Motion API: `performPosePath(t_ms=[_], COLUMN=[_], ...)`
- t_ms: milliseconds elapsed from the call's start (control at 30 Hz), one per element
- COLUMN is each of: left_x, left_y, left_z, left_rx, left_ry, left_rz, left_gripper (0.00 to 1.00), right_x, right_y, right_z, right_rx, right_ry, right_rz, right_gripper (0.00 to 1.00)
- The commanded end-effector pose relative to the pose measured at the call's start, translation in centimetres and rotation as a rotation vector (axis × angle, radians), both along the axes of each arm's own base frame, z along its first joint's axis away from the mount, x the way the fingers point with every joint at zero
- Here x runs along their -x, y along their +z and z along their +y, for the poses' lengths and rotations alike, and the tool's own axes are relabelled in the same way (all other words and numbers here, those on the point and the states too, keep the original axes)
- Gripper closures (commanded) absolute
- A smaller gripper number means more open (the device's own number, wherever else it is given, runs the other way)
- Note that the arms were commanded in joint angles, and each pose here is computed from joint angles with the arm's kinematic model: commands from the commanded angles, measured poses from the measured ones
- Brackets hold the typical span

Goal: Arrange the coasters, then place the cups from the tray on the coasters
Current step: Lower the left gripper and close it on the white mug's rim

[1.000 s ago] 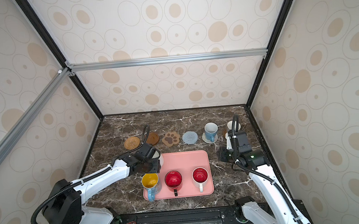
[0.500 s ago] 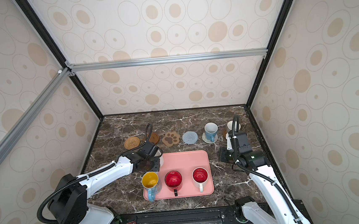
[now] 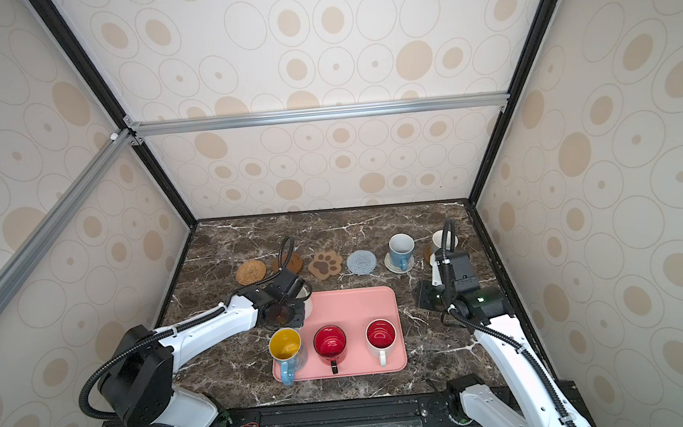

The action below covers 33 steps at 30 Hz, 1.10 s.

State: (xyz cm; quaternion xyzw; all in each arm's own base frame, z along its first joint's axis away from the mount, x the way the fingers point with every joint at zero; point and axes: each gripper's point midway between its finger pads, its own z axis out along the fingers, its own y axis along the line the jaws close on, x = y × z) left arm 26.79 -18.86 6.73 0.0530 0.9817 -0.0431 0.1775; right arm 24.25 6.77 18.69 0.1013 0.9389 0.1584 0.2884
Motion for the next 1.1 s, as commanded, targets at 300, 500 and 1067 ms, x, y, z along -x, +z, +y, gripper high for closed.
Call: performPosePath(t_ms=[300,500,1067], left_x=[-0.8,-1.0,-1.2], left_y=[1.1,1.5,2.2], left_z=[-0.1,-0.5,-0.4], left_rx=[-0.019,0.020,0.059], left_ry=[-0.009,0.001,0.028], left_rz=[-0.041,-0.064,-0.112], left_gripper=[0.77,0.80,0.83], right_x=[0.5,0.8,1.2], right_y=[0.0,0.1,0.4], right_z=[-0.5,-0.8,-1.0], right_rx=[0.008,0.016,0.015], right_ry=[-0.025,-0.032,-0.044], right_rz=[0.002,-0.001,-0.012], right_gripper=[0.56,0.56,0.56])
